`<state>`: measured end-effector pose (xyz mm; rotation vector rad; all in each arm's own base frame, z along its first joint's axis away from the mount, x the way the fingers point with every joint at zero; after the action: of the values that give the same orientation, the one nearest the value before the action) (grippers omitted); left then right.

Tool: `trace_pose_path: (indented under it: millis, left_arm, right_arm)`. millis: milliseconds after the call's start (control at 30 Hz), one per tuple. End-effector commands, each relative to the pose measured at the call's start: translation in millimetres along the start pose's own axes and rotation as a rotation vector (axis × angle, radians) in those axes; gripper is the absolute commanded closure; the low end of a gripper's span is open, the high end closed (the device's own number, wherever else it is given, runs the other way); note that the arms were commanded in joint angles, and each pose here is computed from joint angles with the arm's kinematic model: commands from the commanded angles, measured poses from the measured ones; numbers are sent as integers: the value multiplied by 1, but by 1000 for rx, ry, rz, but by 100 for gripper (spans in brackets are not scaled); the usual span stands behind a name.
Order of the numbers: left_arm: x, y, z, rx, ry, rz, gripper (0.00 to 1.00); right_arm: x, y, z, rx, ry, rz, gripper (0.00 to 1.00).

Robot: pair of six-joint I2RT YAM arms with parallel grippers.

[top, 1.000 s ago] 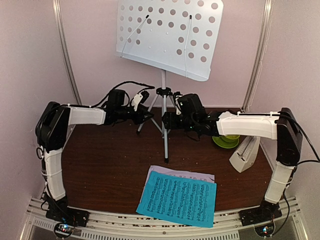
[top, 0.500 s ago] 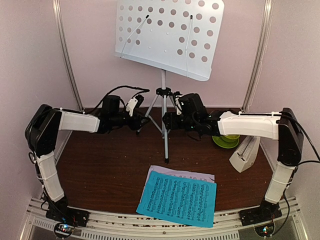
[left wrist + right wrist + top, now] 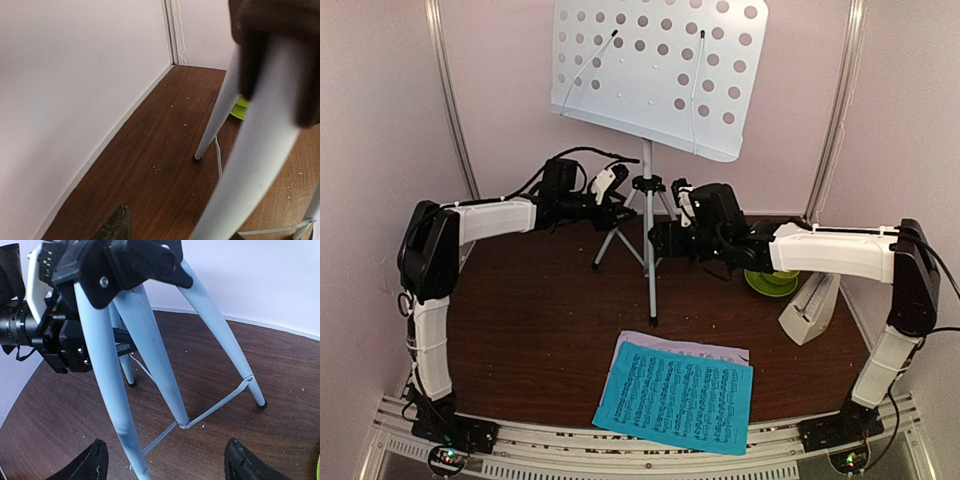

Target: Set up the instrument practice props

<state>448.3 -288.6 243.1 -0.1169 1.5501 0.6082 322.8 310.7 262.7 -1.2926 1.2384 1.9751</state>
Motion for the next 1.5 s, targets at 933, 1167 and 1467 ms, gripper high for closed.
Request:
trace_pose_path:
  millis: [933,1167,1467]
  left_arm:
    - [3,25,-67,-322,120,-19,100]
    - [8,14,-94,-347,144,0,100]
    - [10,13,-99,-372,200,-17,100]
  right_arm:
    - [-11,12,-2,-135,36,-92,13]
    - [2,8,-4,-147,69,-81,12]
    - [19,-1,-8,-165,100,-87,23]
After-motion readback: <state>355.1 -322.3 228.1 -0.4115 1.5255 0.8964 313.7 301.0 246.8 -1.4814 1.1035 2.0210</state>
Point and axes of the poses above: each gripper's point midway between its finger pads, its own y axis back along the fingers, its own z axis along the line the jaws close on, x = y × z, the point moved 9 cm from there along y, back along the fingers, and after that the axes turned 6 degrees about y, right-handed, at the moved point
